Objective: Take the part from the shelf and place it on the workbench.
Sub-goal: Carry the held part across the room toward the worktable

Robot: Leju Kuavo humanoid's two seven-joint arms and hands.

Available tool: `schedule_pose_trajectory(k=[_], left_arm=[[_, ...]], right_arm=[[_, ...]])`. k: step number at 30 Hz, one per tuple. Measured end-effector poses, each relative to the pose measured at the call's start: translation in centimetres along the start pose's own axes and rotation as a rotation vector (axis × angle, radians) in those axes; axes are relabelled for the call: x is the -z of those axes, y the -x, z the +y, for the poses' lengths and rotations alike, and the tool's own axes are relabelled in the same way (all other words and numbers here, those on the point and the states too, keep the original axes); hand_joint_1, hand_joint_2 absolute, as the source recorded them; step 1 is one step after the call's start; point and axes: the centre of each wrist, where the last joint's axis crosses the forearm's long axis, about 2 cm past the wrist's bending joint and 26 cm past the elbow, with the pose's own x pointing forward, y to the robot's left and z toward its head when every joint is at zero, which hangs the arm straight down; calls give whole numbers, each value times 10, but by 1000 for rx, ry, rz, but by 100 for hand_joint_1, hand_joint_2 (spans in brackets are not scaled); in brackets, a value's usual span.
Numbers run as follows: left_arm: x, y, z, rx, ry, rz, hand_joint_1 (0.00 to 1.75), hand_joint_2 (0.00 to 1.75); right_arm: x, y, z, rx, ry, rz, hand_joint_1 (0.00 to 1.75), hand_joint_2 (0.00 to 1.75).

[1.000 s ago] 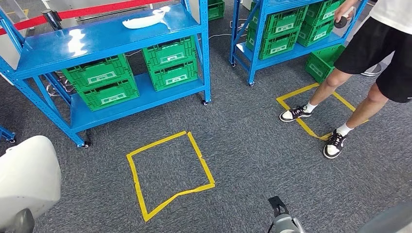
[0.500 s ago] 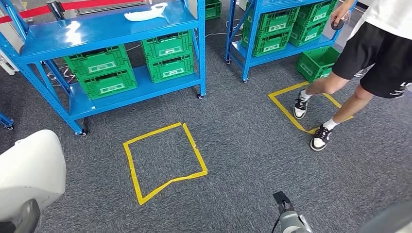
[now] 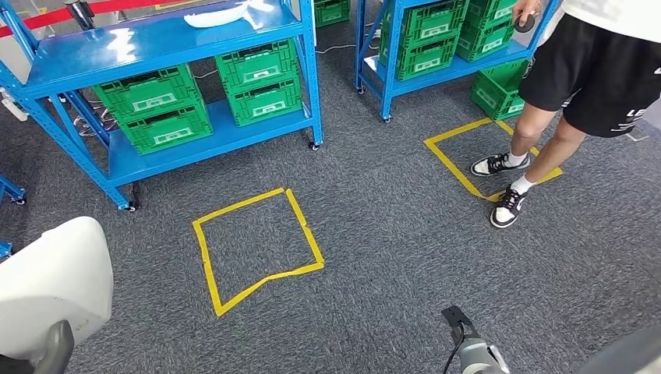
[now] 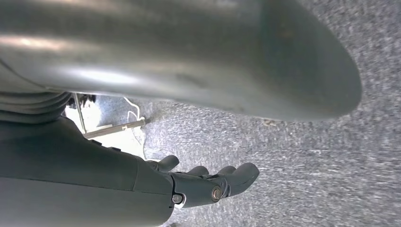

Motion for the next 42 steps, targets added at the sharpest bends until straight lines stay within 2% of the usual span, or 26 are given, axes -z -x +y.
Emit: schedule_pose_trajectory(k=[10, 17, 22, 26, 30, 35, 40, 42], left_arm=[[5, -2, 2, 3, 7, 5, 175, 175], [8, -2, -8, -13, 18, 20, 175, 175], [9, 0, -18, -52, 44, -9, 175, 175], [8, 8, -25, -103, 47, -37, 175, 175], [4, 17, -31, -135, 42, -20, 175, 175], [-14, 22, -31, -146, -4, 11, 175, 175], [-66, -1, -19, -90, -26, 67, 175, 175], [-76, -10, -13, -68, -30, 78, 175, 175]], right_arm=[[0, -2, -1, -13, 0, -1, 0, 0], [0, 2, -7, -57, -7, -25, 0, 0], [-2, 6, -20, -72, 10, -50, 0, 0], [-3, 11, -32, -84, 13, -15, 0, 0], [-4, 20, -41, -92, 19, 32, 0, 0], [-4, 20, -35, -128, -3, 72, 0, 0], [-1, 17, -14, -182, -55, 12, 0, 0], [0, 16, -6, -194, -70, 8, 0, 0]])
